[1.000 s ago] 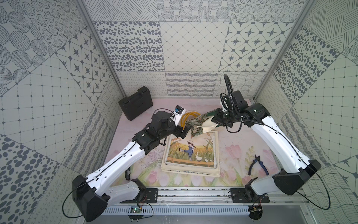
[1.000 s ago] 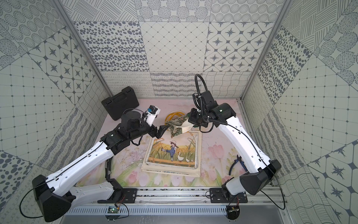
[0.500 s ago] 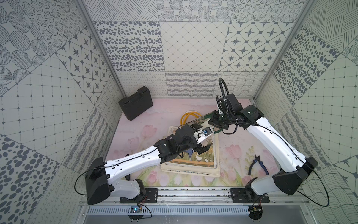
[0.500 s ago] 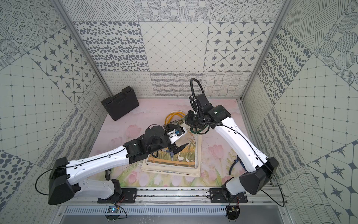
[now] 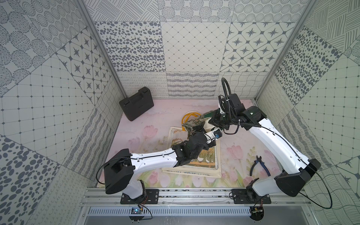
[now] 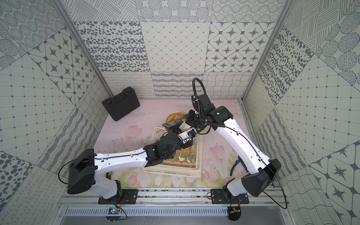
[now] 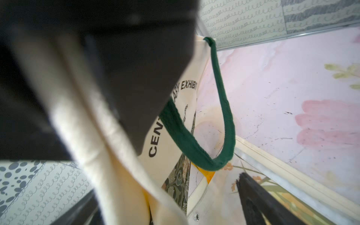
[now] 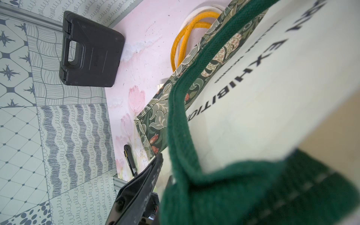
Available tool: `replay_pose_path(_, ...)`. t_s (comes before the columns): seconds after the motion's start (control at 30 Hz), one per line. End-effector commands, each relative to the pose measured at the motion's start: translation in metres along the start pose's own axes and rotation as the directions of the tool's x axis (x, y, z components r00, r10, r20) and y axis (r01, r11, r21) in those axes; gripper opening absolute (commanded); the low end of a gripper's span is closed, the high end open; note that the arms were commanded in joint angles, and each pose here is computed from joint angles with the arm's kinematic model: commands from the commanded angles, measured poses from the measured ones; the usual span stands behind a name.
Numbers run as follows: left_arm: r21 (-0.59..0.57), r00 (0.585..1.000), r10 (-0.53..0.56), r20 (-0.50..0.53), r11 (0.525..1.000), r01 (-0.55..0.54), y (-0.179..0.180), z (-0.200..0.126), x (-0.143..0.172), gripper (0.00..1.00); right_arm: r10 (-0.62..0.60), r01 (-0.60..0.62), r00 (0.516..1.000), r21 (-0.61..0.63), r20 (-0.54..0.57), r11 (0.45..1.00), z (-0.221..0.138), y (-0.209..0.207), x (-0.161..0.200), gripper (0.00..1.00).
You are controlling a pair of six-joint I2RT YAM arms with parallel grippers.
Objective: Put away the canvas bag
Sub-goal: Press the canvas bag.
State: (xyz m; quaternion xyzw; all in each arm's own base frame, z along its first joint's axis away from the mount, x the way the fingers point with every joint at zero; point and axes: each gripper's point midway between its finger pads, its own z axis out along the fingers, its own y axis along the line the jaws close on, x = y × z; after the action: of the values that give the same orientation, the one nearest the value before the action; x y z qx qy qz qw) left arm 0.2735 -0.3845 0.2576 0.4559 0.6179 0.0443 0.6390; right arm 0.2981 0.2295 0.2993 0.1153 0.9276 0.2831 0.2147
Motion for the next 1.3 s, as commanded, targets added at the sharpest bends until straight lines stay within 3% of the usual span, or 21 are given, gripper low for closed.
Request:
replay_pose_path(0.0, -0.221, 1.000, -0.024, 0.009, 0.975, 0.025, 0.041, -0.006, -0.011, 0.61, -0.012, 0.021, 0.997, -0.104, 0.080, 0.994, -0.023, 0.022, -0.012, 0.00)
replay_pose_path(0.03, -0.223, 1.000, -0.029, 0.007, 0.974, 0.030, 0.042, -0.007, -0.009, 0.17, -0.014, 0.022, 0.997, -0.104, 0.081, 0.994, -0.024, 0.021, -0.012, 0.00)
replay_pose_path(0.07, -0.233, 0.999, -0.036, 0.008, 0.972, 0.037, 0.044, -0.010, -0.007, 0.00, -0.013, 0.022, 0.996, -0.104, 0.084, 0.994, -0.025, 0.021, -0.013, 0.00)
replay_pose_path(0.27, -0.193, 0.999, -0.045, -0.004, 0.980, 0.043, 0.040, -0.020, 0.006, 0.00, -0.014, 0.026, 0.995, -0.116, 0.099, 0.993, -0.034, 0.022, -0.020, 0.00)
replay_pose_path(0.3, -0.170, 0.999, -0.050, -0.012, 0.984, 0.047, 0.037, -0.021, 0.009, 0.08, -0.014, 0.026, 0.995, -0.117, 0.099, 0.993, -0.035, 0.022, -0.021, 0.00)
replay_pose_path(0.37, -0.130, 0.996, -0.087, -0.026, 0.988, 0.083, 0.034, -0.022, 0.019, 0.68, -0.012, 0.025, 0.995, -0.129, 0.099, 0.991, -0.038, 0.024, -0.022, 0.00)
replay_pose_path(0.4, -0.131, 0.994, -0.103, -0.034, 0.987, 0.098, 0.035, -0.023, 0.023, 0.85, -0.011, 0.024, 0.995, -0.134, 0.098, 0.991, -0.039, 0.024, -0.023, 0.00)
replay_pose_path(0.43, -0.133, 0.992, -0.116, -0.045, 0.985, 0.109, 0.036, -0.022, 0.028, 0.91, -0.009, 0.022, 0.996, -0.142, 0.092, 0.990, -0.040, 0.025, -0.022, 0.00)
replay_pose_path(0.5, -0.124, 0.991, -0.117, -0.067, 0.986, 0.108, 0.034, -0.021, 0.035, 0.89, -0.007, 0.020, 0.997, -0.164, 0.080, 0.986, -0.043, 0.028, -0.022, 0.00)
replay_pose_path(0.57, -0.130, 0.990, -0.122, -0.071, 0.985, 0.112, 0.036, -0.020, 0.040, 0.74, -0.005, 0.017, 0.998, -0.190, 0.062, 0.982, -0.046, 0.033, -0.020, 0.00)
replay_pose_path(0.6, -0.132, 0.989, -0.128, -0.070, 0.984, 0.118, 0.037, -0.020, 0.041, 0.53, -0.006, 0.017, 0.998, -0.205, 0.056, 0.979, -0.048, 0.036, -0.019, 0.00)
replay_pose_path(0.63, -0.140, 0.988, -0.140, -0.069, 0.982, 0.130, 0.040, -0.020, 0.044, 0.19, -0.009, 0.018, 0.999, -0.222, 0.043, 0.975, -0.050, 0.039, -0.018, 0.00)
replay_pose_path(0.67, -0.157, 0.985, -0.160, -0.067, 0.977, 0.148, 0.046, -0.021, 0.045, 0.00, -0.008, 0.015, 1.000, -0.236, 0.030, 0.972, -0.052, 0.041, -0.018, 0.00)
replay_pose_path(0.77, -0.153, 0.979, -0.188, -0.076, 0.972, 0.175, 0.053, -0.024, 0.049, 0.02, -0.003, -0.004, 1.000, -0.279, -0.022, 0.960, -0.058, 0.045, -0.015, 0.00)
replay_pose_path(0.83, -0.150, 0.978, -0.193, -0.082, 0.972, 0.179, 0.056, -0.025, 0.051, 0.35, 0.001, -0.016, 0.999, -0.306, -0.048, 0.952, -0.061, 0.047, -0.013, 0.00)
replay_pose_path(0.93, -0.143, 0.975, -0.194, -0.105, 0.974, 0.178, 0.058, -0.026, 0.058, 0.66, 0.002, -0.024, 0.998, -0.331, -0.067, 0.943, -0.065, 0.048, -0.014, 0.00)
replay_pose_path(0.97, -0.132, 0.975, -0.190, -0.114, 0.976, 0.175, 0.056, -0.026, 0.061, 0.57, 0.000, -0.023, 0.998, -0.338, -0.069, 0.941, -0.067, 0.049, -0.014, 0.00)
replay_pose_path(1.07, -0.117, 0.973, -0.204, -0.106, 0.974, 0.191, 0.054, -0.030, 0.063, 0.10, -0.011, -0.020, 0.997, -0.366, -0.083, 0.930, -0.073, 0.053, -0.013, 0.00)
replay_pose_path(1.13, -0.118, 0.969, -0.220, -0.109, 0.971, 0.207, 0.056, -0.031, 0.066, 0.15, -0.021, -0.019, 0.995, -0.388, -0.098, 0.921, -0.079, 0.057, -0.010, 0.00)
replay_pose_path(1.2, -0.119, 0.967, -0.222, -0.128, 0.971, 0.208, 0.056, -0.030, 0.071, 0.36, -0.027, -0.021, 0.993, -0.403, -0.113, 0.915, -0.084, 0.060, -0.008, 0.00)
replay_pose_path(1.27, -0.107, 0.967, -0.214, -0.139, 0.974, 0.201, 0.053, -0.030, 0.073, 0.31, -0.036, -0.019, 0.992, -0.414, -0.124, 0.910, -0.091, 0.062, -0.006, 0.00)
